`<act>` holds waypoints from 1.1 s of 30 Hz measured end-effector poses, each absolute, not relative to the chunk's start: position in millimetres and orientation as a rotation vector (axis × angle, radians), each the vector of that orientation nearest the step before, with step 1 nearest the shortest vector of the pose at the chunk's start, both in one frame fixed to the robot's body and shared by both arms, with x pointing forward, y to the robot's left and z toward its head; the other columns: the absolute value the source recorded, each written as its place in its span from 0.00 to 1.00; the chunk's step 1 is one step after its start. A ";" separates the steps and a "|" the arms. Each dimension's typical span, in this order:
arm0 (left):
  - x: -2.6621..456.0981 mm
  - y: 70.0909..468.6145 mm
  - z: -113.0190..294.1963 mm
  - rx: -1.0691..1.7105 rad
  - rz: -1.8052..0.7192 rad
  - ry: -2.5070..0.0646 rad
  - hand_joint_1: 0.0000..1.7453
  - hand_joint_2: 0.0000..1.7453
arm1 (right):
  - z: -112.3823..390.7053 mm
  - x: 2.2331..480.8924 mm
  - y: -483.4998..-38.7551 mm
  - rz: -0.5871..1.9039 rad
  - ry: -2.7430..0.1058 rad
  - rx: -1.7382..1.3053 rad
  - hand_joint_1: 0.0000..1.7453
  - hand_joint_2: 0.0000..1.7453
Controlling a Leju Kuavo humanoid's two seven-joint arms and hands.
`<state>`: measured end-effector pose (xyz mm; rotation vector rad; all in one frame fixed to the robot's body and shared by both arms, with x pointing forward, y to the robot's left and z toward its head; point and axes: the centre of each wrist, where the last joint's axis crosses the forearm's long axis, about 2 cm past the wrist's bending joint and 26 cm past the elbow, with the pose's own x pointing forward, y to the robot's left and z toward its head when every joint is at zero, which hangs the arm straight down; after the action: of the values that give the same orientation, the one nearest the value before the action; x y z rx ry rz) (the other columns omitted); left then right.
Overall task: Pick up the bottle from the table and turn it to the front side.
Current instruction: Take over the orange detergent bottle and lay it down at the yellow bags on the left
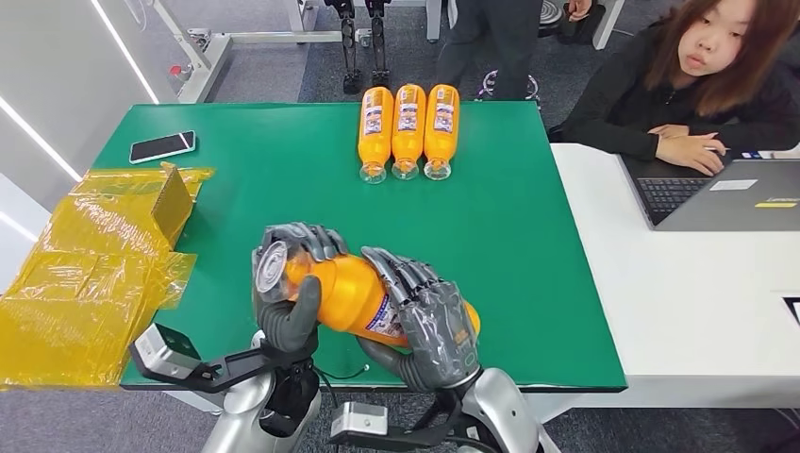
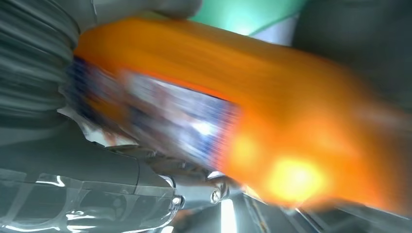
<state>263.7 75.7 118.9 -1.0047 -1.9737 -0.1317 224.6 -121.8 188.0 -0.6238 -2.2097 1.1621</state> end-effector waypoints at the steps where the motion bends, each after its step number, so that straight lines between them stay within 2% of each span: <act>1: 263.4 75.3 118.1 -1.001 -0.132 -1.971 0.98 1.00 | 189.6 223.9 -120.3 1.154 -2.223 -0.617 0.00 1.00; 10: 262.8 75.3 115.6 -0.976 -0.123 -1.967 0.99 1.00 | 194.5 221.7 -117.0 1.091 -2.312 -0.610 0.00 1.00; 15: 262.2 78.0 112.6 -0.895 -0.139 -1.988 0.96 1.00 | 194.0 222.0 -115.5 1.067 -2.346 -0.585 0.00 1.00; 21: 274.3 100.2 107.3 -0.494 -0.290 -2.102 0.97 1.00 | 188.8 227.9 -111.9 1.060 -2.369 -0.530 0.00 1.00; 27: 309.9 151.7 106.7 -0.043 -0.494 -2.196 0.95 1.00 | 184.2 238.5 -108.6 1.041 -2.390 -0.466 0.00 1.00; 33: 339.6 202.3 114.9 0.195 -0.653 -2.207 0.99 1.00 | 172.3 249.7 -112.3 1.006 -2.405 -0.427 0.00 1.00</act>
<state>339.6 202.3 114.9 0.1947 -2.2072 -0.6532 249.7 -112.3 172.3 -0.4268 -2.4046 1.0059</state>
